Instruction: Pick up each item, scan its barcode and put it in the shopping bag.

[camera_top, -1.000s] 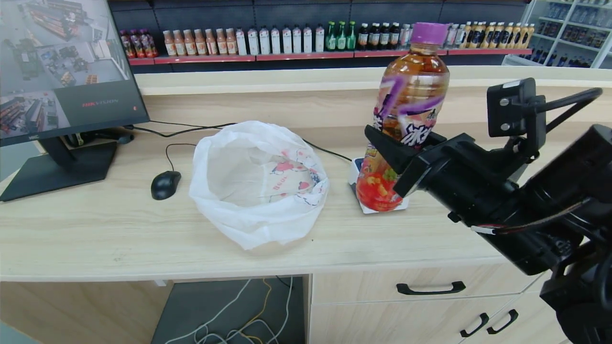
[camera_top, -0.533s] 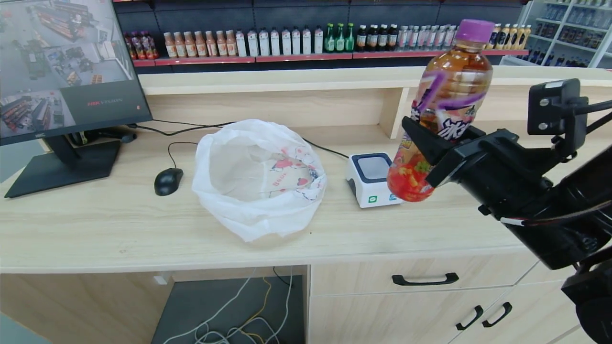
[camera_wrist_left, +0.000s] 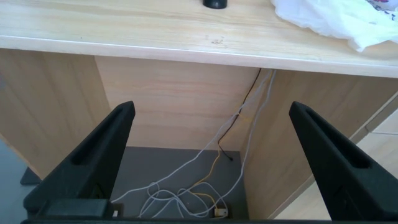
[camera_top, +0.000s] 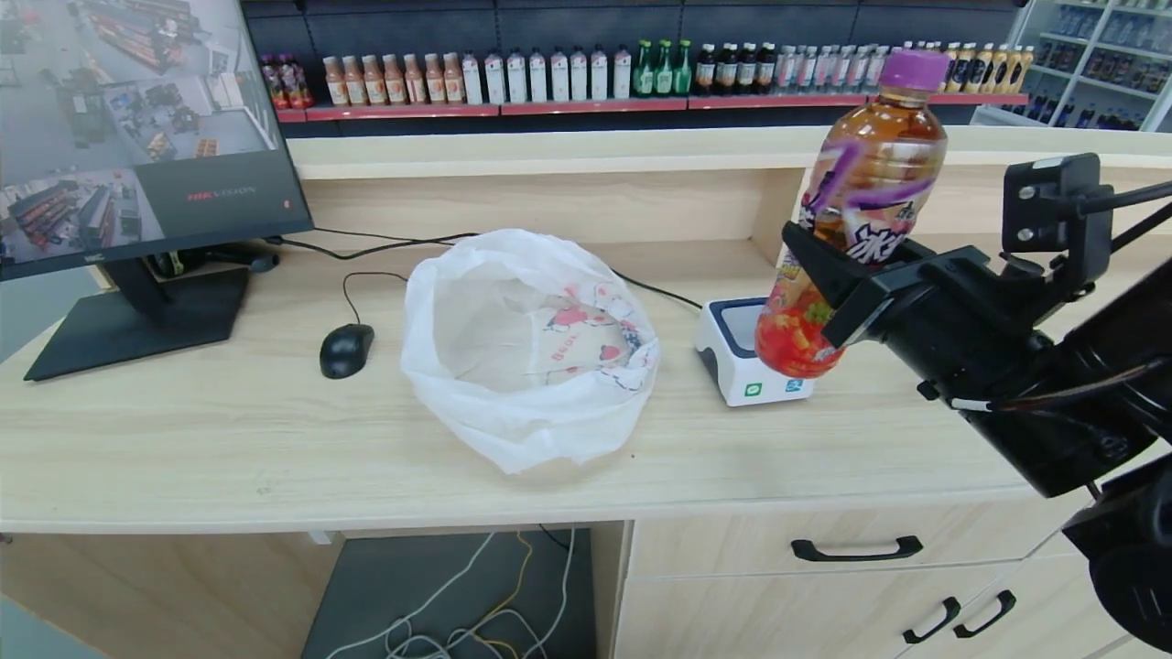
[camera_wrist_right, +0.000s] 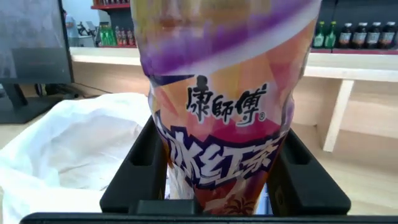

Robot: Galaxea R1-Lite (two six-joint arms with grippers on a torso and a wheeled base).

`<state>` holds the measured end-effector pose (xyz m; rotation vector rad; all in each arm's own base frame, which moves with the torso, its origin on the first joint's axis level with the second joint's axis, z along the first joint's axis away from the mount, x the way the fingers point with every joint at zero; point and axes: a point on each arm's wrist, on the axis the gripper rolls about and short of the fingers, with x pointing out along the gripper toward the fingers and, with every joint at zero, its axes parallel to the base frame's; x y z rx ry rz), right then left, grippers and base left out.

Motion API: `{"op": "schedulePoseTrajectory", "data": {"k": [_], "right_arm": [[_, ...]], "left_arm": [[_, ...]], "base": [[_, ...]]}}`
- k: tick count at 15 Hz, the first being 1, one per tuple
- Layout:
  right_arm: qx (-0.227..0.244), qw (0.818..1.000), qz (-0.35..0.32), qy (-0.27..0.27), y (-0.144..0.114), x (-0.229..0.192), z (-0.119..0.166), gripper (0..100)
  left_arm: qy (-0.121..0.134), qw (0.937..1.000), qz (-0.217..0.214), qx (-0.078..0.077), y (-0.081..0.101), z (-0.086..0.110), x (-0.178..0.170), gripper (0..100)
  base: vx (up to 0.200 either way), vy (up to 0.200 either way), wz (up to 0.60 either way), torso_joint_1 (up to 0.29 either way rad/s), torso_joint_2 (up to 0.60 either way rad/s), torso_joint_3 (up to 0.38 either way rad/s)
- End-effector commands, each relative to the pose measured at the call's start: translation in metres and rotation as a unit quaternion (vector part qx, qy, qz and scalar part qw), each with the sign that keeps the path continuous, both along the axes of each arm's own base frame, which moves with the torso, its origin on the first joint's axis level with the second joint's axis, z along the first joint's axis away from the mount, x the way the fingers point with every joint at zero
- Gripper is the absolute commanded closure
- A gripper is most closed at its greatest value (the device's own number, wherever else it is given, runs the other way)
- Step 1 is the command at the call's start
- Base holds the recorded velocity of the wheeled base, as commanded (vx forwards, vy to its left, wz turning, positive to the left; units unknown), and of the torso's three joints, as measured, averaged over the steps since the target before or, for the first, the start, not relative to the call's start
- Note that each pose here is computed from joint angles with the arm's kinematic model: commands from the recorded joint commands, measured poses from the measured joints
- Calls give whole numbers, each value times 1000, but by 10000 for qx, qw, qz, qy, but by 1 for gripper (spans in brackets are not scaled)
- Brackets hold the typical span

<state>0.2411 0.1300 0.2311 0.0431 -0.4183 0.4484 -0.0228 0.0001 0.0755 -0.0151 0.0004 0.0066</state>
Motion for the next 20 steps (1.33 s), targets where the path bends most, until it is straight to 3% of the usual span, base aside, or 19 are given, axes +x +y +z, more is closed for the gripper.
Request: {"op": "schedulePoseTrajectory", "data": {"k": [1, 9, 13, 20], "right_arm": [[-1, 10000, -29, 5, 0, 2, -1, 100], [-12, 10000, -62, 51, -1, 6, -5, 100], [-41, 9999, -40, 96, 2, 10, -10, 100], [-37, 9996, 251, 125, 39, 38, -9, 100]], "left_arm": [[-2, 10000, 5, -1, 0, 0, 0, 0], [-2, 10000, 5, -1, 0, 0, 0, 0], [-2, 10000, 5, 14, 0, 0, 0, 0], [6, 10000, 5, 37, 0, 0, 0, 0]], "base": [[0, 200, 0, 12, 2, -2], [0, 200, 0, 2, 2, 2], [0, 0, 0, 0, 0, 0], [0, 0, 0, 0, 0, 0]]}}
